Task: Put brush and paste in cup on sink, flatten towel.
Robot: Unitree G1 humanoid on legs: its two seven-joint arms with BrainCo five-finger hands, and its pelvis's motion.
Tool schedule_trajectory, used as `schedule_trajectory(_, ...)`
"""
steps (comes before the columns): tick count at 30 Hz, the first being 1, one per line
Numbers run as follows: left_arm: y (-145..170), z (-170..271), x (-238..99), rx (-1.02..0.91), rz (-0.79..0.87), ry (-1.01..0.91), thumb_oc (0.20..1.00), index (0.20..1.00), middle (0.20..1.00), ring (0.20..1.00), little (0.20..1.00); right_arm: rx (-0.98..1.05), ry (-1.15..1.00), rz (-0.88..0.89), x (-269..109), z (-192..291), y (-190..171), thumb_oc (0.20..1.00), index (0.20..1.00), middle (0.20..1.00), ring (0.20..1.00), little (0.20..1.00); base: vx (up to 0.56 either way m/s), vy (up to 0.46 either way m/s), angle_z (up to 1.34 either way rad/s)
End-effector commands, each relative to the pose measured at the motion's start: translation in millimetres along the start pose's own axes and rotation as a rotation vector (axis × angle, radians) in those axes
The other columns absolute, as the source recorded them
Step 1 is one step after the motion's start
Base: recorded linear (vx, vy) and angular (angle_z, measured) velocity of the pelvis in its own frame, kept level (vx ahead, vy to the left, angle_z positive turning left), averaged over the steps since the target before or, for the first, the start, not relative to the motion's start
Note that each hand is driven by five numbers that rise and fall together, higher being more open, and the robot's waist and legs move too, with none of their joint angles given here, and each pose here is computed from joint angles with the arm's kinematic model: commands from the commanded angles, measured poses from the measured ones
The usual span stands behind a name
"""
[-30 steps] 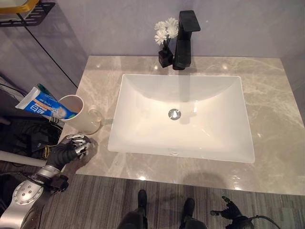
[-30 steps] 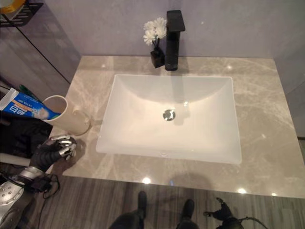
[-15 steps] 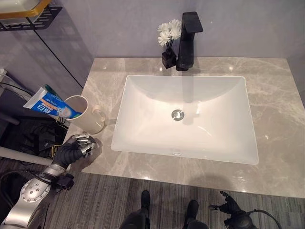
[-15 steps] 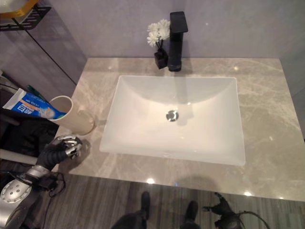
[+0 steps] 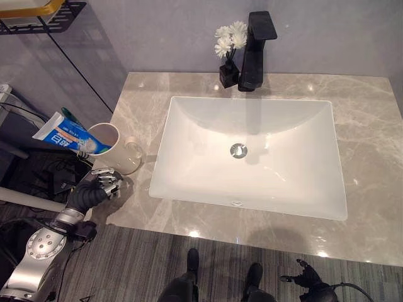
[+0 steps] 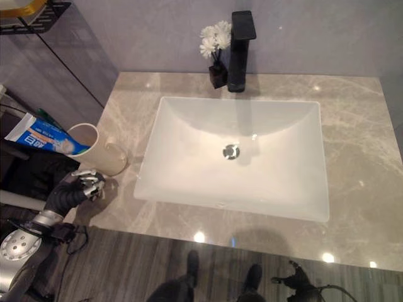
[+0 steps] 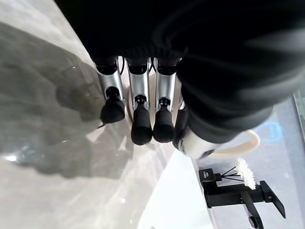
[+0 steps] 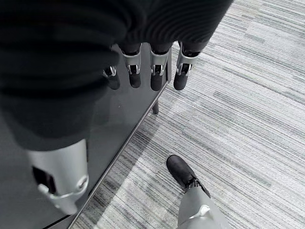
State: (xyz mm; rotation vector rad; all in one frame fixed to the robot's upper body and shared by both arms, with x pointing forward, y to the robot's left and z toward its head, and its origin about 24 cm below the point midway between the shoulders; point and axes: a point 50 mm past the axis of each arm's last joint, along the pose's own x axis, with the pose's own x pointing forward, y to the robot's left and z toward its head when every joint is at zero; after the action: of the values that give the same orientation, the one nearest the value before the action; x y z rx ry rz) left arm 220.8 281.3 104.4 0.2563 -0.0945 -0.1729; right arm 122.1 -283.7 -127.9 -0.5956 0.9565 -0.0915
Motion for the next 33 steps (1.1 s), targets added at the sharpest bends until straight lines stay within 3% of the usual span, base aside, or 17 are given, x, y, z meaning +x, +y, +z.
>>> schedule_trajectory(1, 11.1, 28.8, 14.7, 0.041, 0.060, -0.165, 0.200, 0.200, 0.200, 0.200, 0.200, 0.039, -0.057, -0.057, 5.8, 19.4, -11.6, 1.000, 1.000, 1.000, 1.000, 1.000, -0.01, 0.003, 0.05)
schedule_trajectory(33, 13.3, 70.7, 46.8, 0.082, 0.063, -0.330, 0.200, 0.200, 0.200, 0.200, 0.200, 0.048, -0.099, -0.062, 7.4, 30.9, -14.5, 1.000, 1.000, 1.000, 1.000, 1.000, 0.00, 0.002, 0.04)
